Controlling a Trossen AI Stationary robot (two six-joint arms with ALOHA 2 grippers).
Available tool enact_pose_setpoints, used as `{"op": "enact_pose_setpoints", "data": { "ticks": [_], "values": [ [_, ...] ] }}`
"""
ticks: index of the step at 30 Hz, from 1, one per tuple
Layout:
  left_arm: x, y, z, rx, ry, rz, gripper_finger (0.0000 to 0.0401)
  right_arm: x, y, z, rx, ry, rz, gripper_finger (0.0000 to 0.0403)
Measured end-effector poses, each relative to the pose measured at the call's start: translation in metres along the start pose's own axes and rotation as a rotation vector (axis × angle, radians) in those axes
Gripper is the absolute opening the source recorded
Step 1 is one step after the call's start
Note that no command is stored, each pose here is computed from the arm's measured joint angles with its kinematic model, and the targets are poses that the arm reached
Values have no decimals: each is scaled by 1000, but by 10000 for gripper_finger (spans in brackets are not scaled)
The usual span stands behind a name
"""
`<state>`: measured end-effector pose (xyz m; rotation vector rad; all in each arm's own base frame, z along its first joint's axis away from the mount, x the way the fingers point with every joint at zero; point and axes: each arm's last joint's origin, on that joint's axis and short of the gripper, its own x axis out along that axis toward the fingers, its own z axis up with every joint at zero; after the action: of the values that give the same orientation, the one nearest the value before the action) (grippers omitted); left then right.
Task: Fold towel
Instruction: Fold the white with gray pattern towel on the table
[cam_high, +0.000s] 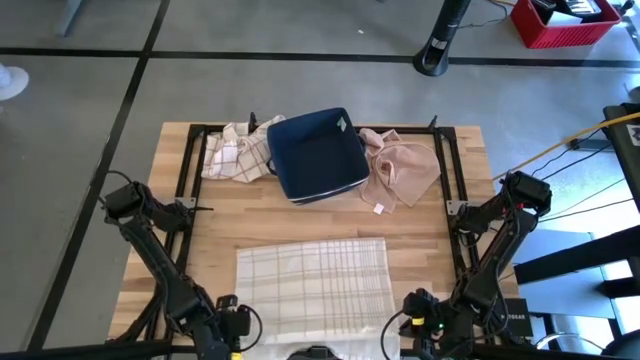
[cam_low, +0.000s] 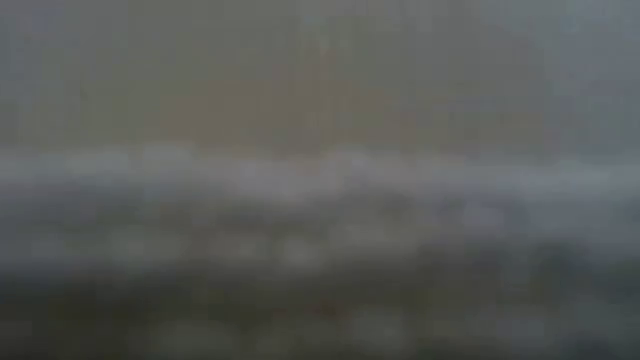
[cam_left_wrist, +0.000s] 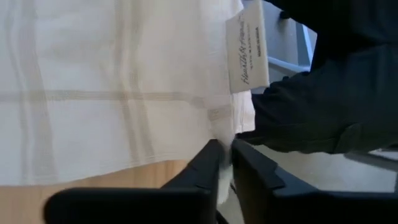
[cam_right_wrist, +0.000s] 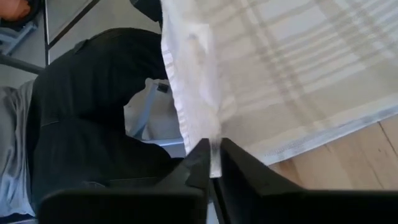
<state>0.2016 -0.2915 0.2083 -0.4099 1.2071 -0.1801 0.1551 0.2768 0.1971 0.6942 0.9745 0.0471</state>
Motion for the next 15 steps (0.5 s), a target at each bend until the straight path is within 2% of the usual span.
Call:
{"op": "enact_pose_setpoints", "data": {
  "ticks": [3, 7, 10, 12, 15],
  "values": [
    [0, 1, 2, -33, 9, -4, 89, 0, 0, -1, 15, 37, 4, 97],
    [-6, 3, 9, -43, 114, -77, 136, -2, 1, -1, 52, 153, 26, 152],
    [-15, 6, 17, -5, 53, -75, 152, -5, 3, 6, 85, 188, 53, 176],
    [-17, 13, 22, 48, -29, 6, 155, -5, 2, 15, 64, 133, 54, 185],
    [-19, 31, 30, 103, -144, 238, 152, -1, -3, 34, -76, -30, 4, 190]
  ]
}}
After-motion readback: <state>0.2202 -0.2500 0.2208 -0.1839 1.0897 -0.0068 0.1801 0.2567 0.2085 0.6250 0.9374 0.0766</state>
